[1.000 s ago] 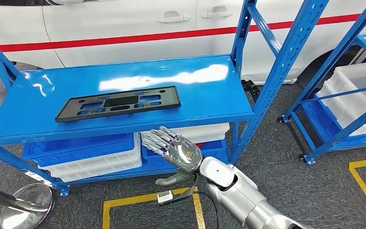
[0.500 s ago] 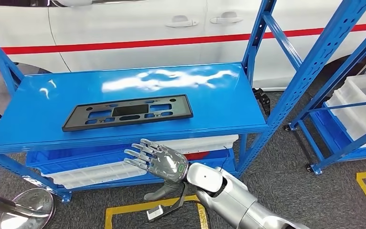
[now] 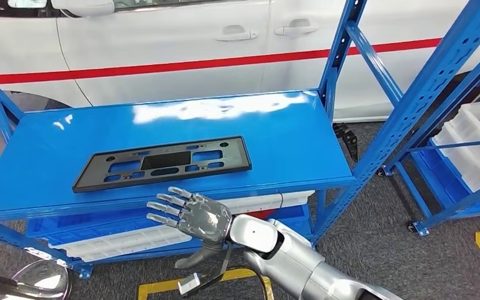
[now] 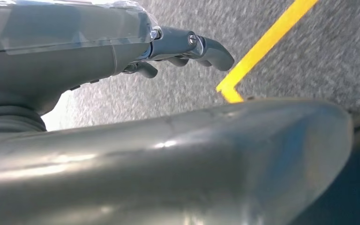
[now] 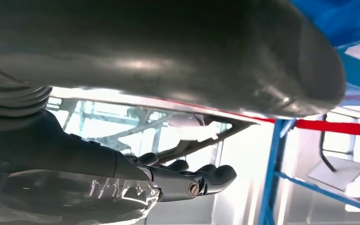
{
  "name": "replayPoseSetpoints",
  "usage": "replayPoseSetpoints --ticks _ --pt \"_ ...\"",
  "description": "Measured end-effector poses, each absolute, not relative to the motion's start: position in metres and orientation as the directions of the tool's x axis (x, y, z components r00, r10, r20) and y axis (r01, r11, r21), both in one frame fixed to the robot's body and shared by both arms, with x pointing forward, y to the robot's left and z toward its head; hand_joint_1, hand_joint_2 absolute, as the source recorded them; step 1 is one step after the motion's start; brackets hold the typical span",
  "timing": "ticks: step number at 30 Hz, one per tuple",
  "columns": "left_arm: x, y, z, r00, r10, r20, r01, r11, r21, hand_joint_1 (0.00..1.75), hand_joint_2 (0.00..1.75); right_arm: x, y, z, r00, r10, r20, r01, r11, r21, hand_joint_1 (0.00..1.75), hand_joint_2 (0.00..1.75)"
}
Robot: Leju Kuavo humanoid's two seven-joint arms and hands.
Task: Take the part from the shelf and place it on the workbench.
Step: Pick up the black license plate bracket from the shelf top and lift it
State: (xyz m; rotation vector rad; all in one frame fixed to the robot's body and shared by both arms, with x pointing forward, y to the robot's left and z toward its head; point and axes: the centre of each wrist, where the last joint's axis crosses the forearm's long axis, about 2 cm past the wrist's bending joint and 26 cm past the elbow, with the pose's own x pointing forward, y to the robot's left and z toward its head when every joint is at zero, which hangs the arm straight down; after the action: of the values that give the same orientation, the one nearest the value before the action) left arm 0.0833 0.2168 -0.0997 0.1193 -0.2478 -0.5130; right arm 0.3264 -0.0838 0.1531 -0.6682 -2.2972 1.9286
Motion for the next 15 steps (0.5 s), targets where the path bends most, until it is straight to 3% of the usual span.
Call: replayPoseSetpoints --ticks 15 --pt "0.087 0.214 -0.099 0.821 -0.533 0.202 0.504 0.845 0.178 0.00 0.00 0.332 -0.055 0.165 -0.891 0.425 -0.160 0.214 0.081 -0.974 0.00 0.00"
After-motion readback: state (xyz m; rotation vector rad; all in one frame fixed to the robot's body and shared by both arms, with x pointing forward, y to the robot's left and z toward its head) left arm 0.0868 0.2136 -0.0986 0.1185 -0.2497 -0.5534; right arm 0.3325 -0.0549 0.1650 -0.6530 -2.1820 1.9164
